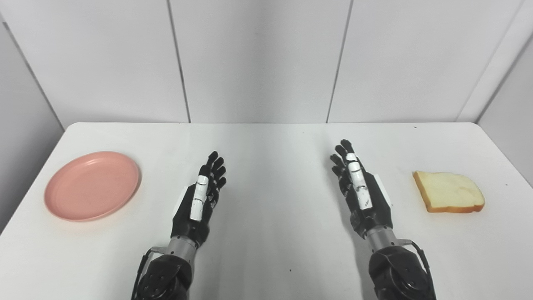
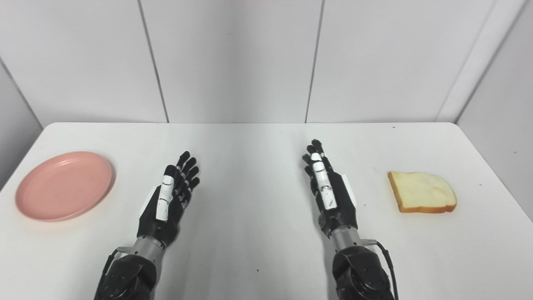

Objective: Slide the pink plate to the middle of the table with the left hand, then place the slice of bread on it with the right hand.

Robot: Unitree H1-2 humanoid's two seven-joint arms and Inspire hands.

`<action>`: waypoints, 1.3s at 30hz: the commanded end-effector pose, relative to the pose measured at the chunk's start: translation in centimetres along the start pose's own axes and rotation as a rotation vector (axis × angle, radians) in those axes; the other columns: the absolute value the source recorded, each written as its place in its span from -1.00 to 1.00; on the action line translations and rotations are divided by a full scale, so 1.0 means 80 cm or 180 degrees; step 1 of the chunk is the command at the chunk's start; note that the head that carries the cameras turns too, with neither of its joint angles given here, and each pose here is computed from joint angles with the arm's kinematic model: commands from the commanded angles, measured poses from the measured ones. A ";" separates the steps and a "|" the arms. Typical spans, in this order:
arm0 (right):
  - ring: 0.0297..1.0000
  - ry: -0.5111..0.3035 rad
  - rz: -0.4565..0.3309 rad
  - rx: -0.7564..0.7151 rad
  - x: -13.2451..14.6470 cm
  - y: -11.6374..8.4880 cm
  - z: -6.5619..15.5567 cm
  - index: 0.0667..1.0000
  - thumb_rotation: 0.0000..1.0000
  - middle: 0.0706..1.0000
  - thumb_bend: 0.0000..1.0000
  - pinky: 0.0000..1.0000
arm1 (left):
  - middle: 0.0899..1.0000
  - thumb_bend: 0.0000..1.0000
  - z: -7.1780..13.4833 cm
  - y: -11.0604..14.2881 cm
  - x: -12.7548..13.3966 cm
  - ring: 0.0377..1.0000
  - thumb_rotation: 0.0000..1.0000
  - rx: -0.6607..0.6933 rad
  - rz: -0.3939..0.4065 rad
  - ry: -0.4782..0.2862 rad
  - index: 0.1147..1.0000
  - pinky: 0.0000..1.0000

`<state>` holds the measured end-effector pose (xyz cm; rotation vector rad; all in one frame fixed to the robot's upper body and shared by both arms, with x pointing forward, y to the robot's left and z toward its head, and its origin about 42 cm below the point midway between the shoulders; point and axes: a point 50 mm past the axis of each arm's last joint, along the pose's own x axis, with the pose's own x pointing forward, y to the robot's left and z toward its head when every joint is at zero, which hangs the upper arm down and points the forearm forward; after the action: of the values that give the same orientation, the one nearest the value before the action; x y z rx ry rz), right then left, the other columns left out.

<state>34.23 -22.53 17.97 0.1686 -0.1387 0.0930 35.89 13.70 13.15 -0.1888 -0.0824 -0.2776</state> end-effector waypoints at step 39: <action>1.00 -0.0257 0.0059 0.0011 0.004 -0.045 0.026 1.00 0.74 1.00 0.18 1.00 | 0.88 0.49 0.104 0.086 0.059 0.87 1.00 0.0100 0.0837 -0.0821 0.86 0.88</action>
<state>34.26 -26.18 17.79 0.1790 -0.1461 0.0915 40.76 19.96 17.71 -0.2083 -0.2147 0.0092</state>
